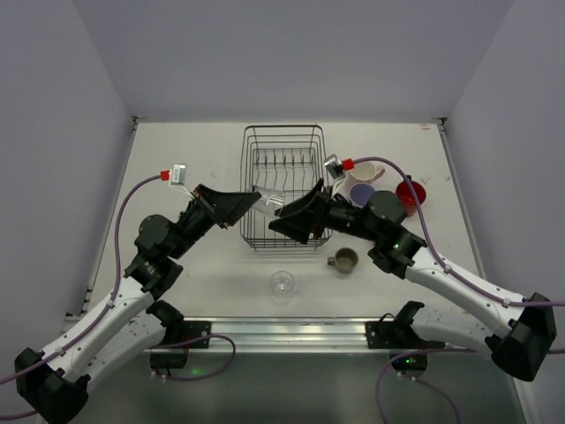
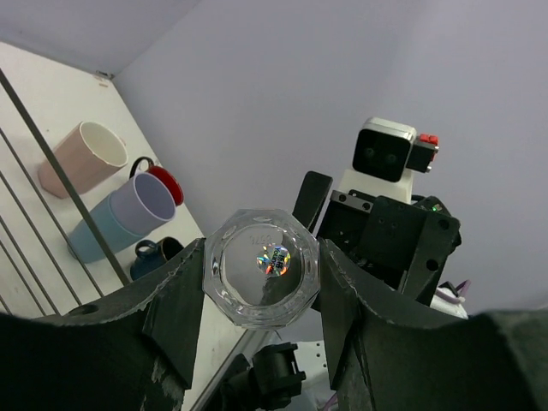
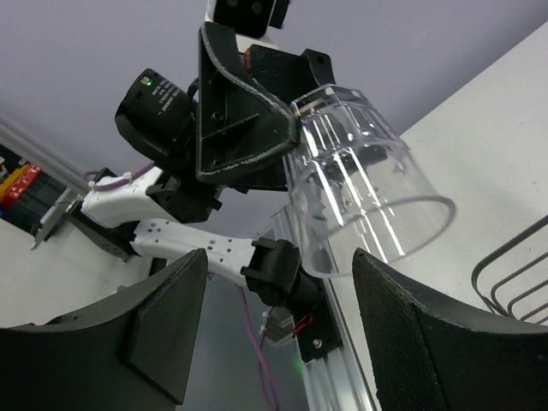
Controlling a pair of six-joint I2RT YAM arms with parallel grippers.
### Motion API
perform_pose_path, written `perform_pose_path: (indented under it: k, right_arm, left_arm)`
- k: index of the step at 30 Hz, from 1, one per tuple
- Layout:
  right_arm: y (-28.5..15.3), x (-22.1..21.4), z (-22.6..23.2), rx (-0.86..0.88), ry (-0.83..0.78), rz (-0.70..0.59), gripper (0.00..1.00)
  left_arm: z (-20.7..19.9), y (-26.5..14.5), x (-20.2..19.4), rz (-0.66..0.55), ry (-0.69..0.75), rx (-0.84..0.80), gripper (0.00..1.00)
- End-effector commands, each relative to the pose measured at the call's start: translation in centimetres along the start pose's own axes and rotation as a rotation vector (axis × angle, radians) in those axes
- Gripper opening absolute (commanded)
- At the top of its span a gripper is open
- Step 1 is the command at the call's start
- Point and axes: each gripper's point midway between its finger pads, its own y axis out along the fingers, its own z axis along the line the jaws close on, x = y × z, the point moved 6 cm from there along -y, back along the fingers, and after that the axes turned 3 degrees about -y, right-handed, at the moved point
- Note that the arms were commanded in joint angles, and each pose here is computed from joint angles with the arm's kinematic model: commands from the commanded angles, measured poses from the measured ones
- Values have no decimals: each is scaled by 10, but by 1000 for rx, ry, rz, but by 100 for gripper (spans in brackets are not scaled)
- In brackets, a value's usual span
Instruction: Unload the cups from the dish rack
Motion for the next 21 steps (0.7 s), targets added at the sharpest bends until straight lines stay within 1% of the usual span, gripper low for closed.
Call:
perform_pose_path:
  k: [1, 6, 9, 10, 12, 13, 14, 16, 17, 18, 19, 20, 21]
  right_arm:
    - [12, 27, 19, 40, -96, -98, 70]
    - [23, 25, 11, 7, -94, -100, 64]
    - [27, 31, 10, 4, -105, -133, 59]
    - [30, 32, 9, 4, -106, -137, 52]
    - [34, 36, 9, 16, -114, -150, 44]
    - [38, 36, 8, 17, -110, -149, 35]
    - [41, 36, 8, 20, -98, -149, 19]
    - [44, 35, 6, 18, -91, -140, 4]
    - [45, 31, 3, 4, -84, -124, 0]
    - [45, 30, 2, -11, -82, -119, 0]
    - [45, 29, 1, -25, -80, -109, 0]
    - [42, 23, -2, -60, -78, -70, 0]
    - [40, 20, -4, -83, -81, -47, 0]
  left_arm:
    - [-10, -1, 5, -39, -9, -61, 6]
    - [-9, -5, -1, -17, -37, -85, 5]
    - [-8, -10, -3, -14, -53, -93, 5]
    - [-5, -12, -5, -11, -57, -86, 5]
    - [-5, -15, -5, -14, -59, -88, 6]
    - [-1, -16, -8, -6, -59, -79, 9]
    - [0, -17, -9, 1, -52, -77, 12]
    - [6, -17, -12, 29, 0, -42, 33]
    - [6, -16, -13, 48, 35, -34, 42]
    - [11, -16, -13, 80, 102, 23, 59]
    - [14, -16, -12, 89, 130, 55, 67]
    - [15, -17, -12, 99, 161, 74, 74]
    - [18, -22, -11, 116, 219, 112, 86]
